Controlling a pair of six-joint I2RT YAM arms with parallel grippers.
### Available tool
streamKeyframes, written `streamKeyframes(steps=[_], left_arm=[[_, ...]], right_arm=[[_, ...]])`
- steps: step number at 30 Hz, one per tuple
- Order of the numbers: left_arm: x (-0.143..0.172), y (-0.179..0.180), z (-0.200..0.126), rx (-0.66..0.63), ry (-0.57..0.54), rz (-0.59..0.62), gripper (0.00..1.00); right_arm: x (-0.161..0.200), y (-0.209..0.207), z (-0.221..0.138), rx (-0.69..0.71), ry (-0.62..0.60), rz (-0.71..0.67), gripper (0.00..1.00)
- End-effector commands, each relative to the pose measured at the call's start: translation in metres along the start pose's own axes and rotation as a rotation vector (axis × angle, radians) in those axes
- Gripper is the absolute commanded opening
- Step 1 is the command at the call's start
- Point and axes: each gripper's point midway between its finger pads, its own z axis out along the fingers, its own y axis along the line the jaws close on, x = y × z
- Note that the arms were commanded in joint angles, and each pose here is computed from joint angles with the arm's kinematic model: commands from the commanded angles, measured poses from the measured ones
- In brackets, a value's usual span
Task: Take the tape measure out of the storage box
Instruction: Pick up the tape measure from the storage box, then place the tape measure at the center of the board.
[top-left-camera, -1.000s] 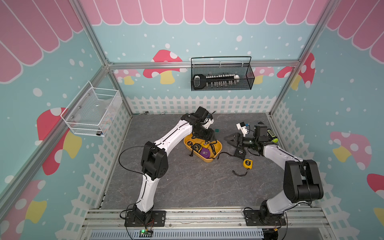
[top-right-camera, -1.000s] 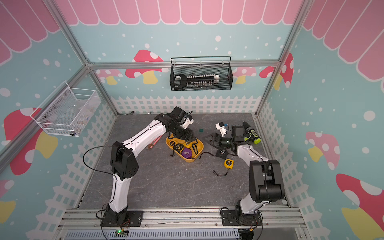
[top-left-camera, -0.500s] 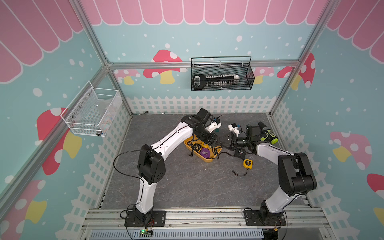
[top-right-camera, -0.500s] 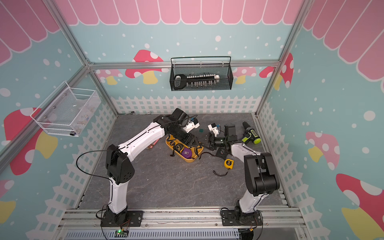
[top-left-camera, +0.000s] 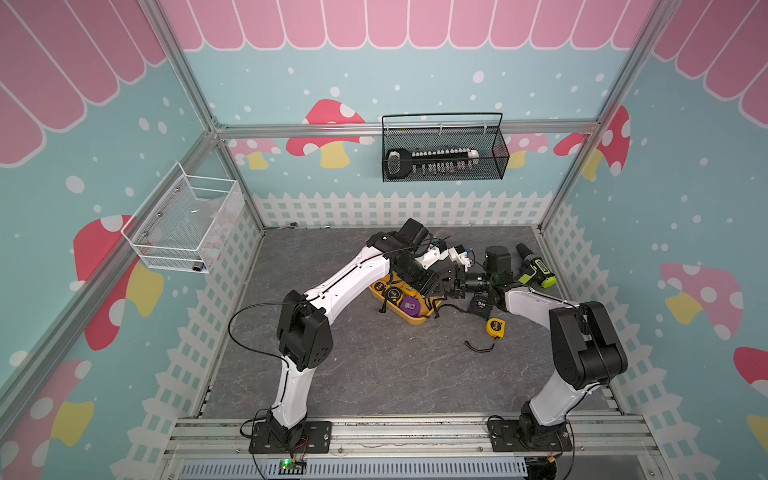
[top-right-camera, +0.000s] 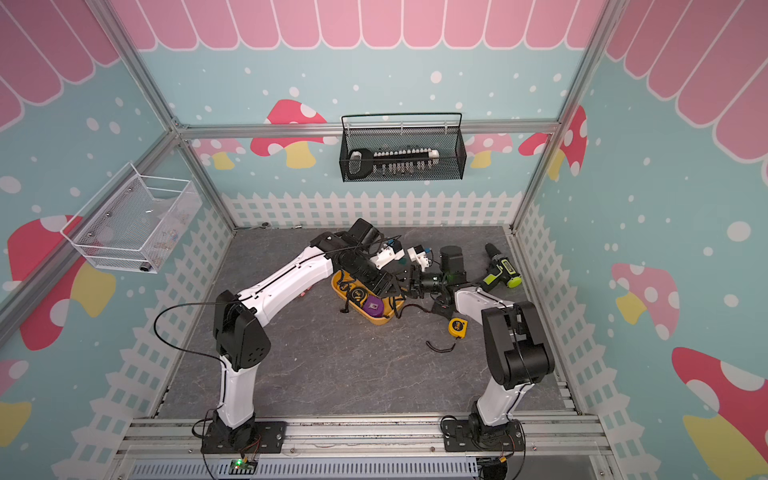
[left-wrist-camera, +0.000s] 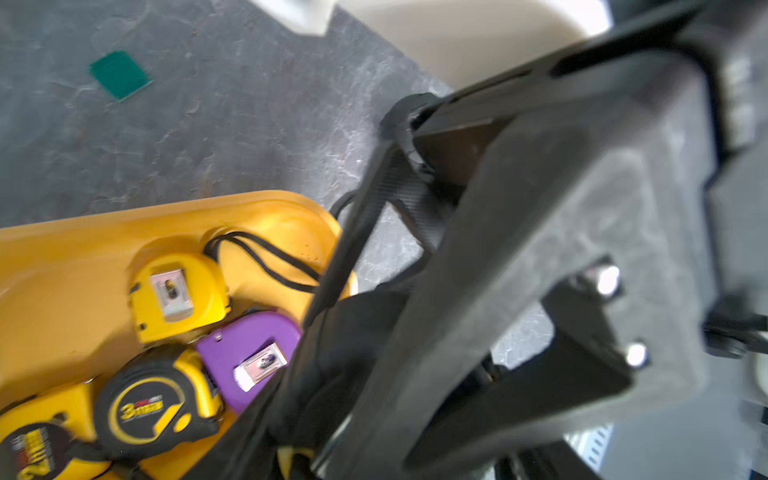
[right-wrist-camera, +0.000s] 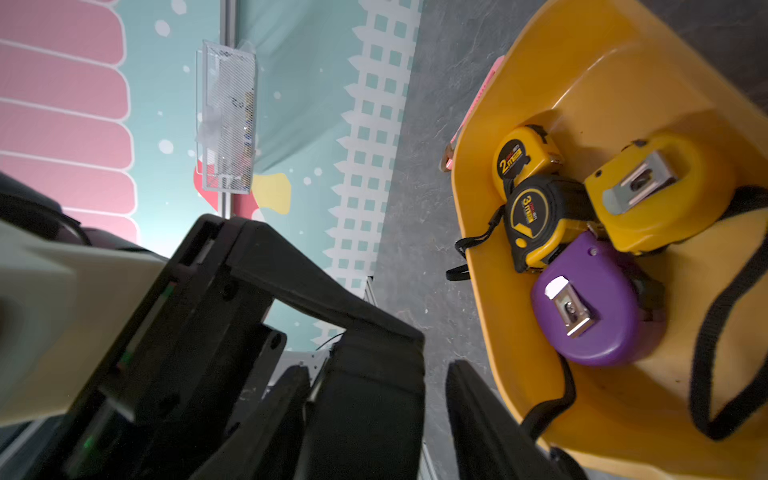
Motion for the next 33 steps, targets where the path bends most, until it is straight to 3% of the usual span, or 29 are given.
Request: streamKeyframes(steps=[1,2,5,9,13,17,22,27,33], left_arm=[[-0.027,-0.001,-0.017,-0.050,-0.092,0.054,0.42],[-0.027,-0.002,-0.017,-0.045,-0.092,0.052,0.49],[-0.026,-0.003,-0.021,-0.049,-0.095,0.044,0.78],[-0.034,0.002,-0.045,-0.085,-0.154,0.018,0.99],[-0.036,0.029,-0.062,-0.150,-0.222,-0.058,0.99],[-0.007,0.076,-0.037,-0.290,-0.117,-0.114,0.99],[0.025,0.110,0.012,-0.362,0.030,-0.129,0.99],[0.022,0.129,0.037,-0.393,0.062,-0.121,0.99],[0.015,0.140,0.060,-0.412,0.084,-0.095,0.99]], right_arm=[[0.010,-0.008,0.004,0.009,0.023,0.030,0.34],[0.009,-0.009,0.003,0.014,0.022,0.032,0.28],[0.007,-0.008,0.003,0.022,0.019,0.027,0.26],[-0.004,-0.017,-0.015,0.080,-0.022,0.011,0.27],[-0.028,-0.049,-0.063,0.175,-0.136,0.041,0.28],[-0.057,-0.077,-0.098,0.242,-0.212,0.035,0.33],[-0.089,-0.111,-0.095,0.272,-0.176,0.043,0.35],[-0.107,-0.151,-0.095,0.376,-0.163,0.093,0.38],[-0.104,-0.184,-0.100,0.488,-0.139,0.138,0.44]])
